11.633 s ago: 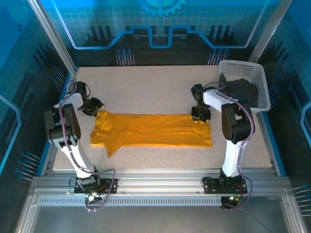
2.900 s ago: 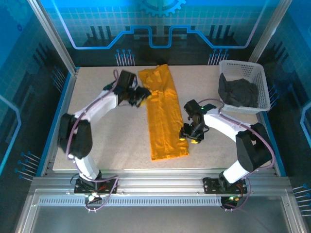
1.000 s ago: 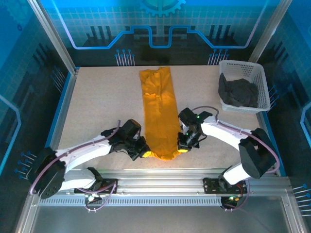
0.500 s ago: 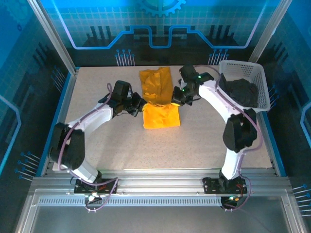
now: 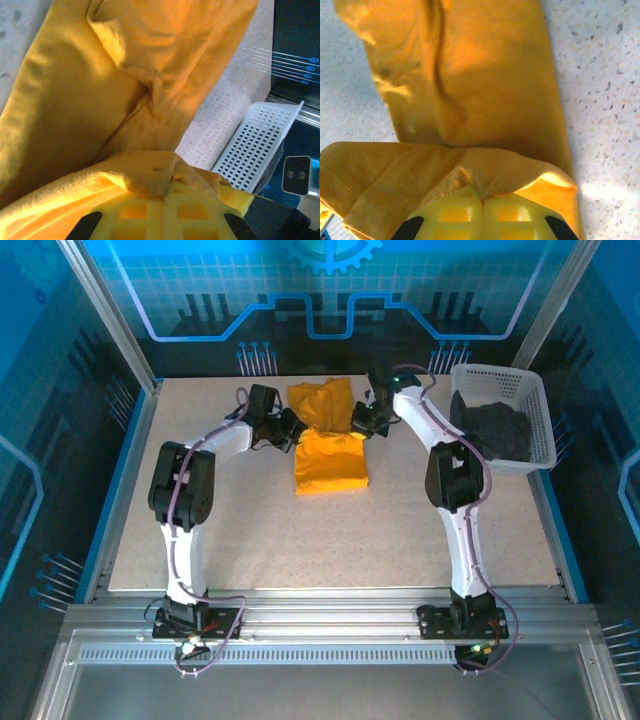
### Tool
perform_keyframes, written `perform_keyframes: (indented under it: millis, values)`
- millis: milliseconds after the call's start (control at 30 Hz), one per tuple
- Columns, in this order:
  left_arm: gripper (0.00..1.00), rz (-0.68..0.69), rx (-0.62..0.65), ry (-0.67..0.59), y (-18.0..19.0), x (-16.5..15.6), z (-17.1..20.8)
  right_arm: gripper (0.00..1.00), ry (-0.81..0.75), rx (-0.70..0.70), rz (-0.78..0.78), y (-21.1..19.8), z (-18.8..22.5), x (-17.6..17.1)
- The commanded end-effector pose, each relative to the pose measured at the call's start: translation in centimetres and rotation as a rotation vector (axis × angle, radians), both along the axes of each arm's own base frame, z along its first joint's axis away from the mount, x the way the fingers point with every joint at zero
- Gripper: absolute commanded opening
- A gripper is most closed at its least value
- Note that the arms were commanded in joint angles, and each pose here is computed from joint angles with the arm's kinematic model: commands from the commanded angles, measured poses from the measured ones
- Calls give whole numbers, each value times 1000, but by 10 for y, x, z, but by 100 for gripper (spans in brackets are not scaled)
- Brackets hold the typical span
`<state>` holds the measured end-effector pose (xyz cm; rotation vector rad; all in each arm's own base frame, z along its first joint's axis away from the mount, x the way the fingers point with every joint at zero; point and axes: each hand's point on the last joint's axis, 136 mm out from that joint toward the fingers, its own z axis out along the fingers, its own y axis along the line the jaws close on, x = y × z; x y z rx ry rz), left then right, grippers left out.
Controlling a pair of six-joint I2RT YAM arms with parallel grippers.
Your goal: Fold and stack the t-shirts
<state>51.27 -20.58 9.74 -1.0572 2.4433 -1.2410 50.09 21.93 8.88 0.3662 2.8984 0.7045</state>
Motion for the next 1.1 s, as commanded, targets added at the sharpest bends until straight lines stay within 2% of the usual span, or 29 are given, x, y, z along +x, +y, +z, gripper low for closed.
perform_keyframes:
  millis: [0,33,67,200,267,467,567,700,800,933,1067]
  values:
    - [24,-36,4,-29,4,18,3,30,-1,69,40,0,-2,17]
    - [37,-37,18,-29,6,20,4,38,-18,75,49,-3,1,22]
    - [44,-36,42,-40,9,19,8,43,-41,73,58,-6,9,26]
    - [53,-6,119,-66,23,-3,29,51,-82,12,47,-32,32,19]
    - [57,23,146,-42,28,-32,29,52,-60,-25,28,-44,32,1]
    - [55,81,91,143,6,-127,-14,54,21,7,-28,-43,16,-75]
    - [55,135,41,215,-3,-147,-36,54,73,48,-64,-32,2,-107]
    - [55,183,20,262,-5,-146,-54,54,142,114,-123,-22,-23,-120]
    - [54,167,58,273,-6,-139,-64,53,204,146,-140,-14,-40,-122]
    - [39,168,67,292,-8,-137,-79,52,272,146,-161,-8,-56,-128]
    - [28,161,75,289,-8,-136,-81,44,341,114,-180,-6,-72,-136]
